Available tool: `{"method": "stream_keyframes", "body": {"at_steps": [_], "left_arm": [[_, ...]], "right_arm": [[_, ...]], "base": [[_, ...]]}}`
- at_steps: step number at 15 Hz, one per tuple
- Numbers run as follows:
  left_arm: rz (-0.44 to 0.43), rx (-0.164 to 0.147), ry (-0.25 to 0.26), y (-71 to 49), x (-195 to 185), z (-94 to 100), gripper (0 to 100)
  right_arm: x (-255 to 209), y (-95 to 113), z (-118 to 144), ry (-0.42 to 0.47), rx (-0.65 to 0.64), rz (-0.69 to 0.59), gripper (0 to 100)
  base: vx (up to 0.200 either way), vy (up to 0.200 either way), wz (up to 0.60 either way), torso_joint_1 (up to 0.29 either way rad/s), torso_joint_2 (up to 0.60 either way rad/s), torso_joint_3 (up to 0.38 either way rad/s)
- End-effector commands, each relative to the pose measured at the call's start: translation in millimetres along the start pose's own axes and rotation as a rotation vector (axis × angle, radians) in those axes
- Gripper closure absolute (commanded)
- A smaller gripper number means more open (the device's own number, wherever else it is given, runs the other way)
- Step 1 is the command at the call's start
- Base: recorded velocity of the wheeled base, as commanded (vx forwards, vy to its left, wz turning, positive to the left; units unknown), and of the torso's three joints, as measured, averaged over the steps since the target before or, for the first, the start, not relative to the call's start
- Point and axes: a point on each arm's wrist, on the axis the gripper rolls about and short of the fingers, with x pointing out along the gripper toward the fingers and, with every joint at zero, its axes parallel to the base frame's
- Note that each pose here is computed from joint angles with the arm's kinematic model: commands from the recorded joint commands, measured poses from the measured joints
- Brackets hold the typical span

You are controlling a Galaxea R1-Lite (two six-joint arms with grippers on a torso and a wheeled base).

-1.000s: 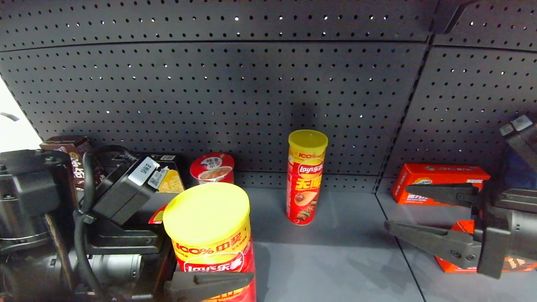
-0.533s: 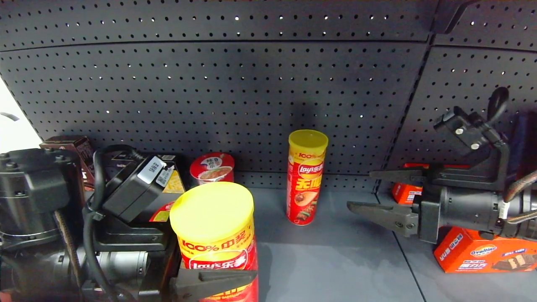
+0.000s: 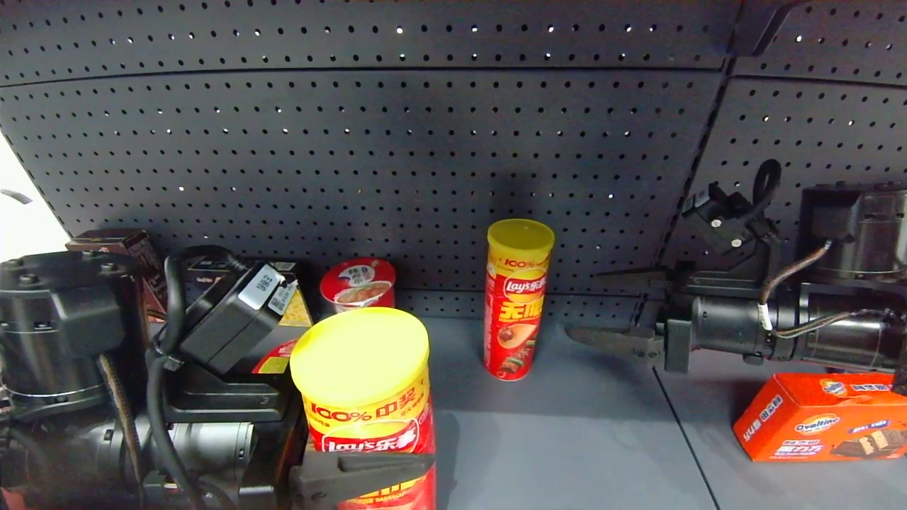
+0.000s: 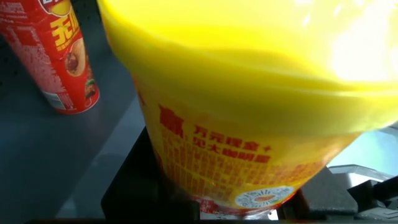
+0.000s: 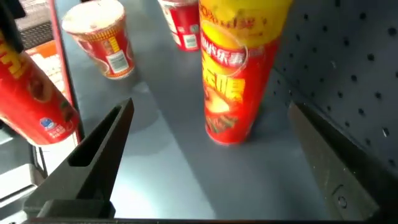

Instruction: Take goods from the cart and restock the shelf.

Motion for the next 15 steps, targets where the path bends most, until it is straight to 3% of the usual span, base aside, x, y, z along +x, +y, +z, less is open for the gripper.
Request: {"method": "stream_keyframes", "body": {"at_steps": [1,6,15], "left_arm": [[-0.001,-0.003,0.003,2.1,2,0.1,100],[0.001,0.005,-0.004,3.1,2,3.3,100],[-0.001,0.012,-0.010,8.4,8,8.8,100]], "right_arm": [[20,-15,-10,0.001,0.006,0.048,0],[39,-39,-18,-0.036,-0.005,0.100,0],[64,-60,-25,-0.040,-0.007,0.122,0]], "base": [[0.000,0.000,0.00,0.000,0.00,0.000],[0.000,0.000,0.00,0.000,0.00,0.000],[0.000,0.000,0.00,0.000,0.00,0.000]]}}
